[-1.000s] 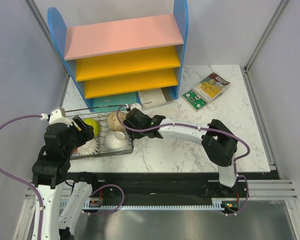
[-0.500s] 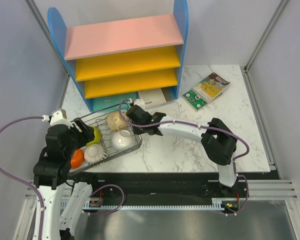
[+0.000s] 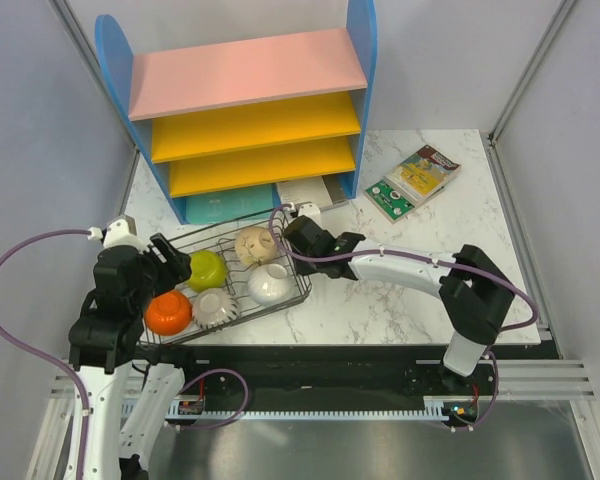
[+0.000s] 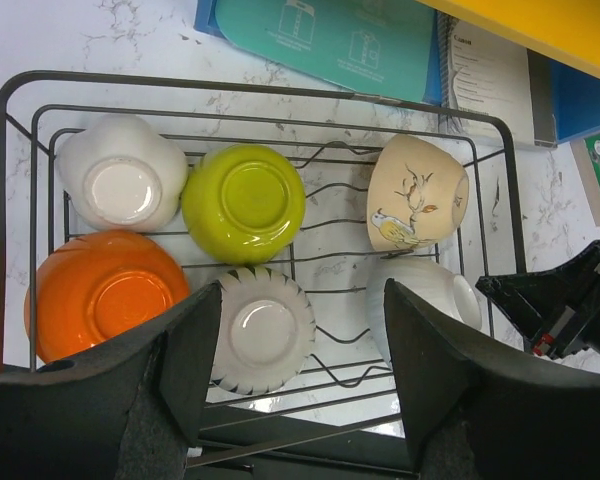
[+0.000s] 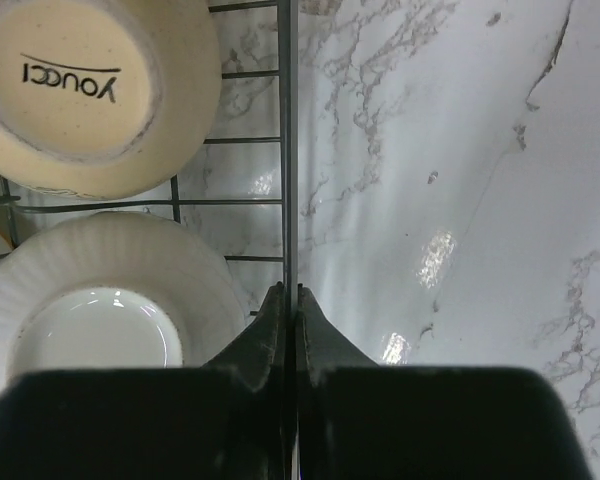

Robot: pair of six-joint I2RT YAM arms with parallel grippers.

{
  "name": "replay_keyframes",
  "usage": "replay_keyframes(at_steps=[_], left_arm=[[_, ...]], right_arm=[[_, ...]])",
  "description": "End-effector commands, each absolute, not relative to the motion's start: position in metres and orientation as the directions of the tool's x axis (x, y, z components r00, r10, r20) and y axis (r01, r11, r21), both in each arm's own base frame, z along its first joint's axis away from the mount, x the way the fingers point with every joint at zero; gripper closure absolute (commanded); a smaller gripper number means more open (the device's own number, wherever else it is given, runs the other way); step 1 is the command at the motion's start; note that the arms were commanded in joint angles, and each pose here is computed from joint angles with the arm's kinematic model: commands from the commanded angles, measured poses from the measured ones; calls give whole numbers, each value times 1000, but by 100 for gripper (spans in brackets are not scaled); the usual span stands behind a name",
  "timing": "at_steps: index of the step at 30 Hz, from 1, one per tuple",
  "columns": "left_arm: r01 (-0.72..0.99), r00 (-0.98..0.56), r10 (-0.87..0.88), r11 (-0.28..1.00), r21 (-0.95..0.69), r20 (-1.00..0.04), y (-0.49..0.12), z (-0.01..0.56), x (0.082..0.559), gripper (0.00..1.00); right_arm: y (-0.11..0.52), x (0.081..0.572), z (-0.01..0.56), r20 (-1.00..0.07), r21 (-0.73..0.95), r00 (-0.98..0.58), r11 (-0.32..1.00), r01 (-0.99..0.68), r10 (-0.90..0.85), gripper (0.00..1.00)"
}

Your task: Unload the bowls from the dish rack

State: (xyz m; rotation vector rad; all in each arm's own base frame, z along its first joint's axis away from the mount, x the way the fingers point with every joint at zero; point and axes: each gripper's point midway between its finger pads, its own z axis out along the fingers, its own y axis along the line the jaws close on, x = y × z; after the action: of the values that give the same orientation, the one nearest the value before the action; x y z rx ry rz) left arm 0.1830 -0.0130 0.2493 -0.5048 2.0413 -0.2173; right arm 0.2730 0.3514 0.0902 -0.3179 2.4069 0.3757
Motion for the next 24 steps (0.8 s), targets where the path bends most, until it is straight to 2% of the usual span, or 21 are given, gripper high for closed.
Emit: replay_keyframes(at_steps=[1,13,24], left_arm=[[-229,-418,-424,905,-358,-803,-16,254,191,27],[-222,-431,-421,907,-358,-798,-19,251,198,27],[-208,-448,-419,908,-363,-790,-23,246,203,27]], right_arm=[[285,274,85,-622,27,-763,969,-246,-176,100],[192,292,72,-586,11,-810,999,-33,-20,100],[150,289,70,-578,-19,-816,1000,20,5,100]])
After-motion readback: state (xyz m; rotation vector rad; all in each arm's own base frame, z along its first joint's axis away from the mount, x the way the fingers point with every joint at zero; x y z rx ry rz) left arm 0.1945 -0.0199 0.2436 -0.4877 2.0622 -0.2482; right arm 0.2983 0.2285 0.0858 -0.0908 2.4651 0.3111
